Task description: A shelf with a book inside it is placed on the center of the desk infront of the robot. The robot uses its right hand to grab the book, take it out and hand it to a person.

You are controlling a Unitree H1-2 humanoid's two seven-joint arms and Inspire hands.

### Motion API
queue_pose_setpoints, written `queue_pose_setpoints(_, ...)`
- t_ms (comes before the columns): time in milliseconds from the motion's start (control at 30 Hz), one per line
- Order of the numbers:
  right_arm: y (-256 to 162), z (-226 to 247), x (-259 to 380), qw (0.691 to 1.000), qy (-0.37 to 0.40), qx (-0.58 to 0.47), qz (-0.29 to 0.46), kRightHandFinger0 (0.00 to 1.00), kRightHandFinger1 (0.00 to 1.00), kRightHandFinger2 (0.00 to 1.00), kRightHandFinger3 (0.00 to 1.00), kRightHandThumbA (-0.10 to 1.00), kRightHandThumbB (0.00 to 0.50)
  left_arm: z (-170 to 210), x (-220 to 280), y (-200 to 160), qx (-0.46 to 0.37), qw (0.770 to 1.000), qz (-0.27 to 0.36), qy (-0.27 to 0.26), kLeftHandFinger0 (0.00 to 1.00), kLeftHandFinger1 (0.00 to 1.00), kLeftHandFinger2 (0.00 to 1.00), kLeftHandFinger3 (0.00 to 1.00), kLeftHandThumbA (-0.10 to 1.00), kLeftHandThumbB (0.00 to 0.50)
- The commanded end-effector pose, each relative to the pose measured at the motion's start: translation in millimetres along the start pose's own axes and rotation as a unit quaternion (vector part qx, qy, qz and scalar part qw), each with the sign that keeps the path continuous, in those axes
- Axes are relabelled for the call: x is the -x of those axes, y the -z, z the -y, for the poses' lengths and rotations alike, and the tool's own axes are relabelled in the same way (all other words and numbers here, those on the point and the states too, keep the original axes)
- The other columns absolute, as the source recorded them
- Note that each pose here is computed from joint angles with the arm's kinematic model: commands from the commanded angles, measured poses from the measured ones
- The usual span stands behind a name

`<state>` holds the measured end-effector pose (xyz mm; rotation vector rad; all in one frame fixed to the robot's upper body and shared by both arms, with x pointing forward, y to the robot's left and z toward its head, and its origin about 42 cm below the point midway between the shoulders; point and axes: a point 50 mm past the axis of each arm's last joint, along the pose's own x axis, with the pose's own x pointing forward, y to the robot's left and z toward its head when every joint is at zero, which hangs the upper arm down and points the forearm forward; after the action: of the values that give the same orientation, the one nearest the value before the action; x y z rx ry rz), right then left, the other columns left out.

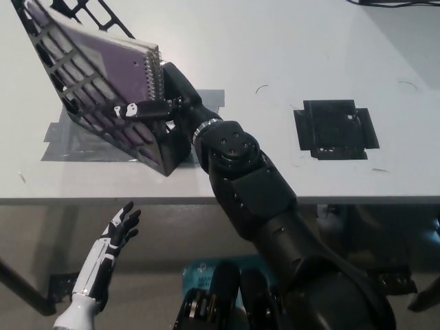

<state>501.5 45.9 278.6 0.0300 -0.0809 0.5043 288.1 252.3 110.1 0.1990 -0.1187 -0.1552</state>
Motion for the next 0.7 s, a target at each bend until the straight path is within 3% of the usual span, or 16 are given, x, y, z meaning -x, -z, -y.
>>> queue_pose_setpoints(0,-42,-9,-9,0.999,0.011,0.002,0.049,0.00,0.00,0.07,0.00,1.00,0.048,-5,-4,-10,-0.010,1.000,0.027,0.008,1.00,1.00,1.00,1.00,1.00,0.323)
queue_pose_setpoints(133,-44,-8,-8,0.997,0.013,-0.023,0.069,0.00,0.00,0.06,0.00,1.00,0.063,-5,-5,-10,-0.018,0.999,0.029,0.008,1.00,1.00,1.00,1.00,1.00,0.317)
queue_pose_setpoints(333,-49,-3,-7,0.990,0.014,-0.119,0.074,0.00,0.00,0.00,0.00,1.00,0.005,-5,-7,-12,-0.013,0.999,0.028,0.010,1.00,1.00,1.00,1.00,1.00,0.313)
queue_pose_setpoints(667,-65,4,-4,0.952,-0.004,-0.296,0.084,0.00,0.00,0.00,0.00,1.00,0.059,-5,-8,-13,-0.026,0.999,0.029,0.012,1.00,1.00,1.00,1.00,1.00,0.313)
